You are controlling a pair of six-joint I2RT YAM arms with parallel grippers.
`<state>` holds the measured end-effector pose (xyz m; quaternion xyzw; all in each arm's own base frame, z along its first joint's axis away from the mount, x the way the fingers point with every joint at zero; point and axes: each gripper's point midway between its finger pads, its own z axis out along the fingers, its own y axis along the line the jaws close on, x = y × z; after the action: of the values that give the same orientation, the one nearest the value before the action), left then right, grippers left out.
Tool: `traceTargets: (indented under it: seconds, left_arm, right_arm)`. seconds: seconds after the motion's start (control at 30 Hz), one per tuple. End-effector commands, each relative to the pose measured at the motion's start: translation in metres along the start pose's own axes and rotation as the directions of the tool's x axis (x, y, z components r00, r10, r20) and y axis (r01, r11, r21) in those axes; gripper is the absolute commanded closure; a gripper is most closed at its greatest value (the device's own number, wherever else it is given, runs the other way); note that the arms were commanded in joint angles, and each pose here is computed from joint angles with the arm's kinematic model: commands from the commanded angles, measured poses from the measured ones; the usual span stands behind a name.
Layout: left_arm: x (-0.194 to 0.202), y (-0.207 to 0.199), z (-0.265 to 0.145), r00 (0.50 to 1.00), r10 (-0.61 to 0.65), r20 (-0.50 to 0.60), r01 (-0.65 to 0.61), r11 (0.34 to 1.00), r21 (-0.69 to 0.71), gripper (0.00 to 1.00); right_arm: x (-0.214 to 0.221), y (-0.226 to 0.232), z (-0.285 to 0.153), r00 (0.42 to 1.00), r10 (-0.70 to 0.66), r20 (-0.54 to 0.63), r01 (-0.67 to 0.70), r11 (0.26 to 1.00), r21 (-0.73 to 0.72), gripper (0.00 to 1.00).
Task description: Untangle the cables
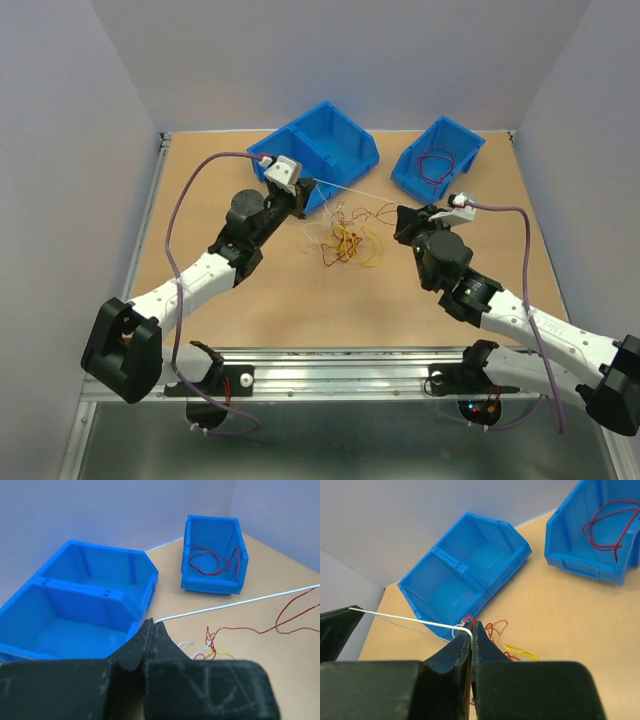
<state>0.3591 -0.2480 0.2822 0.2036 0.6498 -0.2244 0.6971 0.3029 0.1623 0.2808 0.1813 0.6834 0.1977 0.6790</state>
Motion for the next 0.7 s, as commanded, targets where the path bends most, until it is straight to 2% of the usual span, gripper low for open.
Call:
traceTargets:
  seconds: [0.0,0.27,0.37,0.4,0.5,0.57,0.67]
  left_arm:
    - [-0.016,0.107,-0.022,0.993,-0.075,0.096,0.104,0.934,-0.342,1.0]
    - [-0.038,0.136,-0.053,0.972,-0.119,0.203,0.194,0.894,-0.405,1.0]
    - [-0.041,0.129,-0.055,0.974,-0.097,0.202,0.166,0.919,-0.357,1.0]
    - [-0.039,0.118,-0.052,0.977,-0.094,0.194,0.15,0.942,-0.299,1.0]
    - [-0.036,0.102,-0.045,0.981,-0.084,0.173,0.119,0.972,-0.204,1.0]
    - [-0.033,0.092,-0.04,0.986,-0.067,0.15,0.089,0.985,-0.146,1.0]
    - [-0.025,0.074,-0.034,0.991,-0.059,0.117,0.065,0.997,-0.047,1.0]
  right_arm:
    - [-0.043,-0.07,-0.005,0.972,0.011,0.235,-0.092,0.937,0.338,0.99]
    - [-0.092,-0.104,-0.04,0.918,0.069,0.391,-0.234,0.89,0.392,0.99]
    - [-0.098,-0.101,-0.044,0.915,0.098,0.392,-0.247,0.903,0.352,0.99]
    - [-0.1,-0.099,-0.044,0.914,0.104,0.391,-0.249,0.907,0.34,0.99]
    - [-0.104,-0.085,-0.038,0.931,0.075,0.357,-0.195,0.929,0.315,0.99]
    - [-0.114,-0.06,-0.031,0.95,0.027,0.311,-0.109,0.962,0.249,0.99]
    - [-0.107,-0.042,-0.015,0.965,-0.068,0.252,0.008,0.972,0.234,0.99]
